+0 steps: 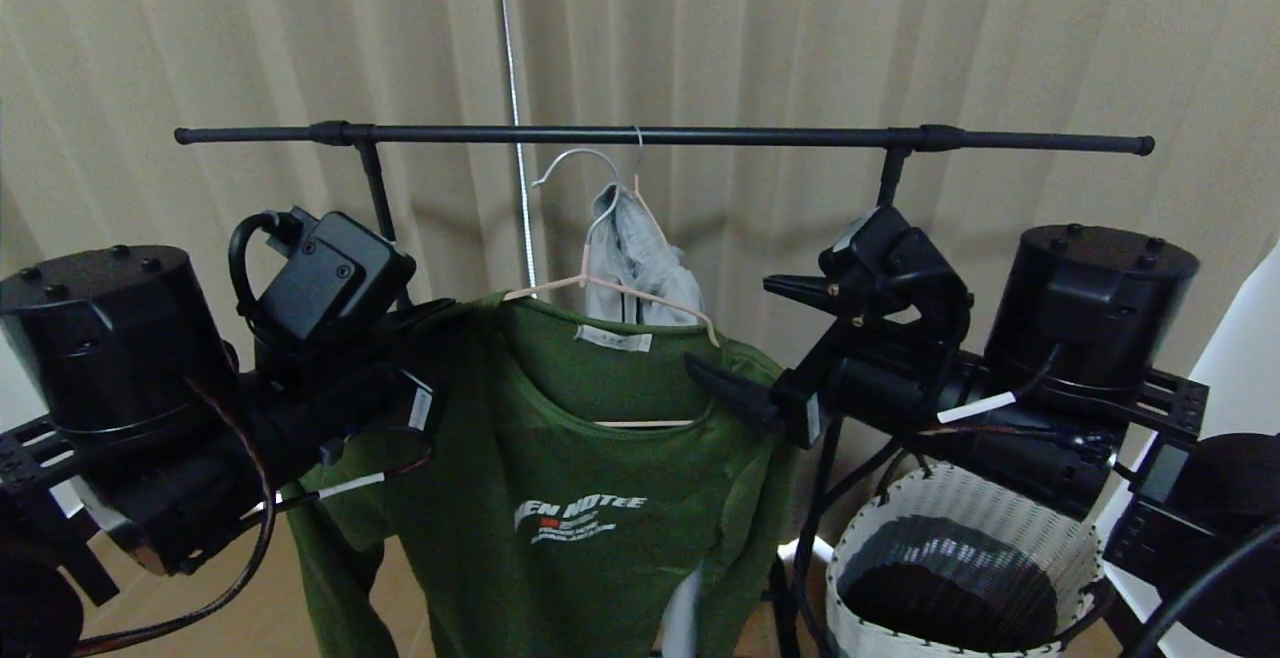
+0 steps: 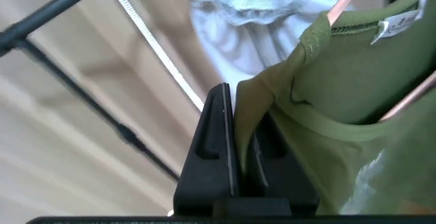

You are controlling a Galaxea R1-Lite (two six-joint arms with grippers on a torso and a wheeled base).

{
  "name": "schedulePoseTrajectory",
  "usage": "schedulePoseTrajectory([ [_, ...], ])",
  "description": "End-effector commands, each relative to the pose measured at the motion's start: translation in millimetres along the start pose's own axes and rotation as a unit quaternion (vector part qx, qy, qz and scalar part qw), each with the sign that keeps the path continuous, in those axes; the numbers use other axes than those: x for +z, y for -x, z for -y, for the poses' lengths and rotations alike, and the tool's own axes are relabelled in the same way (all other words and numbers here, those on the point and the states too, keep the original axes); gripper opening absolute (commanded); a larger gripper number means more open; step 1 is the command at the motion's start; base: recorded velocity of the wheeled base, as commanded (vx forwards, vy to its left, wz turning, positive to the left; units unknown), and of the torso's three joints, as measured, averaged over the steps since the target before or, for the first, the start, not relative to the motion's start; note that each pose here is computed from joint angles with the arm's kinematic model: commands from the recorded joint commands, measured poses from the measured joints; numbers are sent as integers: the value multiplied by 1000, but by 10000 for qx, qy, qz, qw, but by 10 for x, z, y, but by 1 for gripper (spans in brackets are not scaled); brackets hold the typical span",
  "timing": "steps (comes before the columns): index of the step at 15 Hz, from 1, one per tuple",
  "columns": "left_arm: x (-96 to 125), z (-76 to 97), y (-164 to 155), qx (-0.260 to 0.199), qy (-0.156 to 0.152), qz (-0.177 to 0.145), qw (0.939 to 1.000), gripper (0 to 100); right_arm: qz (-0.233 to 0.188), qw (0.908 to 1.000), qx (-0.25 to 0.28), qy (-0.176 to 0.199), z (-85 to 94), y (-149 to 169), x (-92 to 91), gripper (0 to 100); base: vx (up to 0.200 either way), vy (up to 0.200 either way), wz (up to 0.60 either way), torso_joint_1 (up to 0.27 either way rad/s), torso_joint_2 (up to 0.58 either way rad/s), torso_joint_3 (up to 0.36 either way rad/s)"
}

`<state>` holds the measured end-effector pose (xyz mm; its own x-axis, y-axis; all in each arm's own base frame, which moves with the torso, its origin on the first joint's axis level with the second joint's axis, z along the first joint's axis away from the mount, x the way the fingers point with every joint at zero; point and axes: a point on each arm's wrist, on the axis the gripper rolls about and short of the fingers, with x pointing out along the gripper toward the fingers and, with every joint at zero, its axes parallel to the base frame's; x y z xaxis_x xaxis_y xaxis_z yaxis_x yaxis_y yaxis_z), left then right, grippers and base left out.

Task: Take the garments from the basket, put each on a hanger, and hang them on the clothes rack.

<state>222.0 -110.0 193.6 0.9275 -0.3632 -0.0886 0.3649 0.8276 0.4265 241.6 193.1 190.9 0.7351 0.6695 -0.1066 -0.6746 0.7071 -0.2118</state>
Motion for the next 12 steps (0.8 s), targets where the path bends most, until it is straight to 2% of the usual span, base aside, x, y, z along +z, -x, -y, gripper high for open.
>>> schedulePoseTrajectory([
  [1,5,51,28,-92,-10,45,9999,0,-101,9999,13,71,-2,-163,-68,100,0,0,0,0,0,0],
  [4,-21,80,61,-78,-39,165,9998,0,-79,9997,-164,133,119,-242,-70,100,0,0,0,0,0,0],
  [11,0,177,119,-270,-54,333,9991,0,-122,9997,-177,127,127,-264,-112,100,0,0,0,0,0,0],
  [12,0,177,119,-270,-47,332,9991,0,-131,9997,-182,127,127,-263,-116,0,0,0,0,0,0,0],
])
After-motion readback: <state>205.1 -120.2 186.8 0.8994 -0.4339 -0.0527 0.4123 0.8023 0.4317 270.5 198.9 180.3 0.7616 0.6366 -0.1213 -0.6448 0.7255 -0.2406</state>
